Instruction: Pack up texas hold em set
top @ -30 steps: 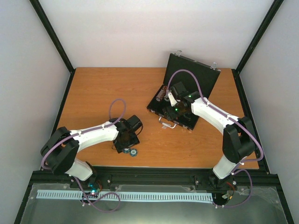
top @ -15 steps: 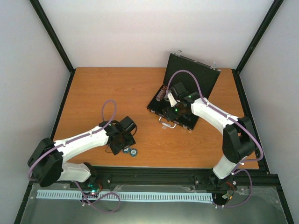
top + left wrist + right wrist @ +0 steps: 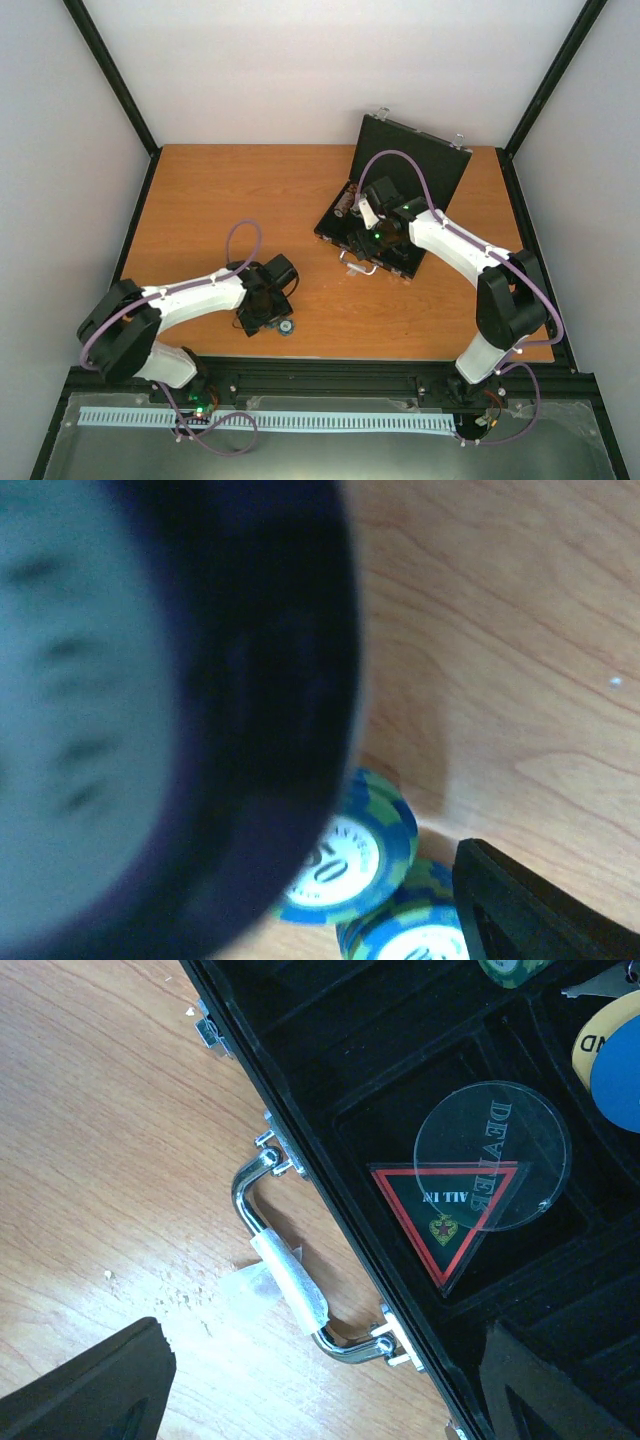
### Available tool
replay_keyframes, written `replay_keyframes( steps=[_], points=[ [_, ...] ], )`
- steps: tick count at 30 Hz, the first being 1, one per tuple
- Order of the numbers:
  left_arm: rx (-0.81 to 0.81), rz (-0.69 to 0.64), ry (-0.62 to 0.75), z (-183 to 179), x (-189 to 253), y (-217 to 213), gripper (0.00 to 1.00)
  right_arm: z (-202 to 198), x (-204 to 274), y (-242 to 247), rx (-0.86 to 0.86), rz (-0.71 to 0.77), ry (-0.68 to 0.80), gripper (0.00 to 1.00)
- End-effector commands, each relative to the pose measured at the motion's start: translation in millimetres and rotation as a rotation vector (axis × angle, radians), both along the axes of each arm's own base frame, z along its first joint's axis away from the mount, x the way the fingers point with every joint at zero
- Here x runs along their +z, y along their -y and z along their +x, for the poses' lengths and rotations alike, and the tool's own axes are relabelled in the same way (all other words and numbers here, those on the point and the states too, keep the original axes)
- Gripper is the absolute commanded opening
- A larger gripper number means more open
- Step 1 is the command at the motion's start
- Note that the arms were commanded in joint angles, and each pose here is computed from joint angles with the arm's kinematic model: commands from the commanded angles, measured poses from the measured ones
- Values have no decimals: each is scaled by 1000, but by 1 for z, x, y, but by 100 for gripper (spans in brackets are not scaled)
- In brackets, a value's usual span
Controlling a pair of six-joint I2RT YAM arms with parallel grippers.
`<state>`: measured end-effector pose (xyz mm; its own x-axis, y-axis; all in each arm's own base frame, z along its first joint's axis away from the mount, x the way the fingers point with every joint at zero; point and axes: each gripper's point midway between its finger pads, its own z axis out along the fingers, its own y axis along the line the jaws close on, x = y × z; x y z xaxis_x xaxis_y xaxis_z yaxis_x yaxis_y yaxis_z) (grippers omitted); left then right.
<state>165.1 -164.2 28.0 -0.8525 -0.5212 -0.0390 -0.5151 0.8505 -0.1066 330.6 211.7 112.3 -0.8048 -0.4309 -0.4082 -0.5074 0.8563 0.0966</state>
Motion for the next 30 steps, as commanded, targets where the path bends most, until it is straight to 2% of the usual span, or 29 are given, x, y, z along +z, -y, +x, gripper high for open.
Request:
replay_keyframes(
  steps=[1,9,23,30],
  points=[
    [11,-24,11,14,-5,15,75,-2,-7,-1,3,-4,-21,85],
    [14,-8,-4,19,-12,13,75,-3,-11,-1,7,-4,-30,84],
    [25,13,-30,9,-20,2,65,-5,-14,-2,3,1,-41,83],
    [25,38,-30,7,-22,-4,46,-7,-12,-1,1,2,-38,82]
  ],
)
